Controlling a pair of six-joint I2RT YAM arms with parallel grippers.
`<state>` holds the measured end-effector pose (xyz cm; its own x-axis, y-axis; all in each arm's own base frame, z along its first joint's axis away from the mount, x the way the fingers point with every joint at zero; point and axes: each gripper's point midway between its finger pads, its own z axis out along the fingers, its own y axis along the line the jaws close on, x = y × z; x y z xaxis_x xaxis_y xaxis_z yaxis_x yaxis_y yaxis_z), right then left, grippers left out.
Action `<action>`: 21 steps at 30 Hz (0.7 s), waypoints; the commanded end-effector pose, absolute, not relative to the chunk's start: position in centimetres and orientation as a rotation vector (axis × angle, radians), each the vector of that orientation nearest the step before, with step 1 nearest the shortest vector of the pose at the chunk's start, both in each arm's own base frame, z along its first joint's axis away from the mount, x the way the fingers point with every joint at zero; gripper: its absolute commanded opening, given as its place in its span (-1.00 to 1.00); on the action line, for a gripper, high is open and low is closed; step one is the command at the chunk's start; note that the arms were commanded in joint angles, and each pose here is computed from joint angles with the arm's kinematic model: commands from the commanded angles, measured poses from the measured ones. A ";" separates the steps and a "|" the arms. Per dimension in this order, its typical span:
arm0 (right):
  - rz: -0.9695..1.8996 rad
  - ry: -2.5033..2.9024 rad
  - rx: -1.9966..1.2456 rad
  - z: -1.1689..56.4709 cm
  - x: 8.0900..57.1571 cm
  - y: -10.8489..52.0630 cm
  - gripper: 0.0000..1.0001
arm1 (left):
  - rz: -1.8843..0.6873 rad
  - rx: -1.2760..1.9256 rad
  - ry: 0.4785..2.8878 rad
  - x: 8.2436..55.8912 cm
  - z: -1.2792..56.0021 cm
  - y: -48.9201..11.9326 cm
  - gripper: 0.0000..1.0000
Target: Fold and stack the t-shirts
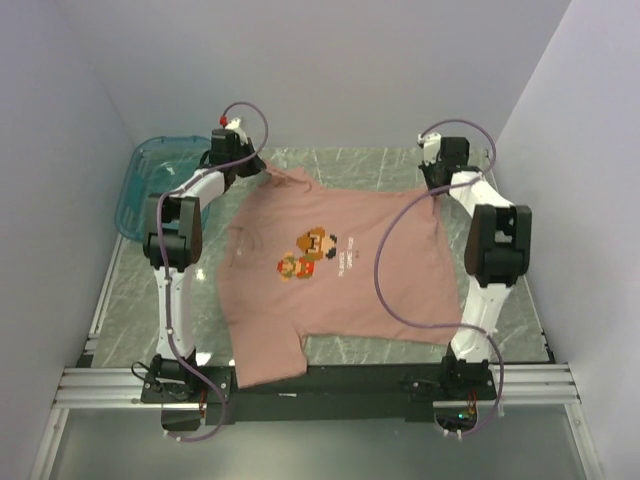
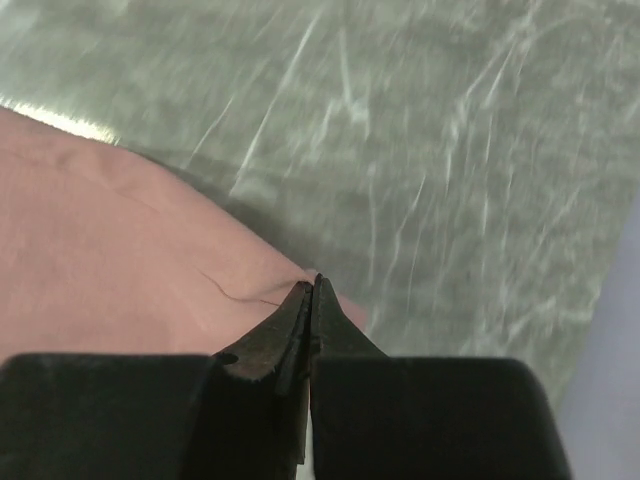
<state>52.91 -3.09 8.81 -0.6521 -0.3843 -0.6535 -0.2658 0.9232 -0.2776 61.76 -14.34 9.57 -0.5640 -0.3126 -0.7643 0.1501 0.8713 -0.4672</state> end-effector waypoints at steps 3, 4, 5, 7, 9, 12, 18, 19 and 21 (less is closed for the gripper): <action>-0.291 2.206 -0.356 12.6 58.5 -4.5 -1.00 | -0.653 -0.119 1.970 65.0 14.9 -14.8 -0.99; -0.299 2.192 -0.343 13.4 59.3 -4.7 -1.00 | -0.653 -0.123 1.968 65.2 15.0 -14.8 -0.99; -0.303 2.208 -0.338 12.4 59.7 -4.8 -1.00 | -0.653 -0.128 1.948 65.7 15.7 -14.5 -0.99; -0.323 2.182 -0.299 13.7 60.9 -5.2 -1.00 | -0.664 -0.146 1.924 66.2 16.2 -14.3 -0.99; -0.347 2.180 -0.253 13.7 61.7 -5.7 -1.00 | -0.664 -0.163 1.892 66.5 17.4 -13.9 -0.99; -0.370 2.126 -0.198 16.0 63.0 -6.1 -1.00 | -0.676 -0.164 1.809 66.9 20.2 -13.8 -0.99; -0.381 2.072 -0.126 19.8 63.5 -6.4 0.41 | -0.705 -0.168 1.713 68.4 24.8 -14.0 0.07; -0.380 2.068 -0.114 20.7 62.9 -6.5 0.53 | -0.695 -0.169 1.705 68.3 25.2 -13.7 0.40; -0.351 2.089 -0.120 20.4 61.6 -6.1 0.60 | -0.671 -0.146 1.672 67.7 27.8 -13.3 0.53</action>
